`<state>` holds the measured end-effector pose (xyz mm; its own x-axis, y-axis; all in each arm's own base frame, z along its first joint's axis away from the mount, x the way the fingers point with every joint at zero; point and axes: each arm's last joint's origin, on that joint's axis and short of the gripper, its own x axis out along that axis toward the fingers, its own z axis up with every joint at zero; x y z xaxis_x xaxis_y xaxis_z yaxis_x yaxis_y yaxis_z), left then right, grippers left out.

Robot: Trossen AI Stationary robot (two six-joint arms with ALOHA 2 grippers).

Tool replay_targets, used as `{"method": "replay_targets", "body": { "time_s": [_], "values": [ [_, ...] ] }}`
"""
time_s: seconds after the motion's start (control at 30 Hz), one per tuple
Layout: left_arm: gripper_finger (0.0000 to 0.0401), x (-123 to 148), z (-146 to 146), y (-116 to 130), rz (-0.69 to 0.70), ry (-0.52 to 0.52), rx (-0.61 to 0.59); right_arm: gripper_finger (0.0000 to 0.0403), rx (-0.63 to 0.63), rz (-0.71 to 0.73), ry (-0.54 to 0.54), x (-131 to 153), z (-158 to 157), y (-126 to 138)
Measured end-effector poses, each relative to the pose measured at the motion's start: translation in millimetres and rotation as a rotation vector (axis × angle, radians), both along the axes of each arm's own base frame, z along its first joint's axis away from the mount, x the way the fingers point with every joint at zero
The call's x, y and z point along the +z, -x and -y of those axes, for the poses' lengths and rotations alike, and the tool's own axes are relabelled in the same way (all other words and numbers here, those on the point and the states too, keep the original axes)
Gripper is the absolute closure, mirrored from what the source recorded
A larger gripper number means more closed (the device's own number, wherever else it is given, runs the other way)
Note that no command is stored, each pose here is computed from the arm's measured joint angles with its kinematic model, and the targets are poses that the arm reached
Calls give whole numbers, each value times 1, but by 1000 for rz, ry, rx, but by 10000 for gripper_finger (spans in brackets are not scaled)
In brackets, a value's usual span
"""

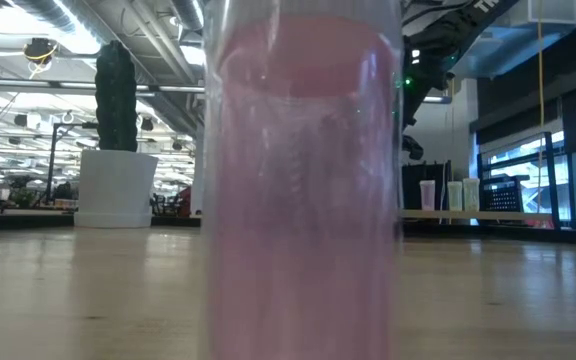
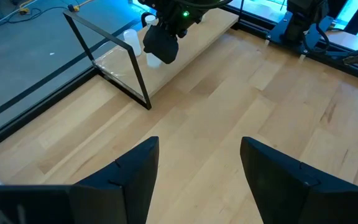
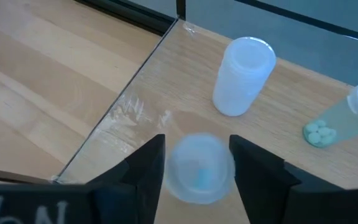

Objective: Pick and place medicine bottles onto shelf by color
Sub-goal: Put the left transparent pill bottle on the shelf aligned with the other transparent pill bottle

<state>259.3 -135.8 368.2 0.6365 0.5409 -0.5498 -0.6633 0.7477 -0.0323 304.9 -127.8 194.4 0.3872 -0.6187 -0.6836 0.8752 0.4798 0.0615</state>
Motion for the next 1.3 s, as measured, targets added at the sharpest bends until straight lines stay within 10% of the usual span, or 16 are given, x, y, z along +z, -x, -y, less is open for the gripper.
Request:
{"method": "replay_targets", "body": {
  "time_s": [0.83,1.3],
  "values": [
    [181,-2,2,0,-37,61,-32,177,62,2,40,25,4,-11],
    [181,-2,2,0,-37,58,-31,178,136,-72,194,106,-32,24]
  ]
}}
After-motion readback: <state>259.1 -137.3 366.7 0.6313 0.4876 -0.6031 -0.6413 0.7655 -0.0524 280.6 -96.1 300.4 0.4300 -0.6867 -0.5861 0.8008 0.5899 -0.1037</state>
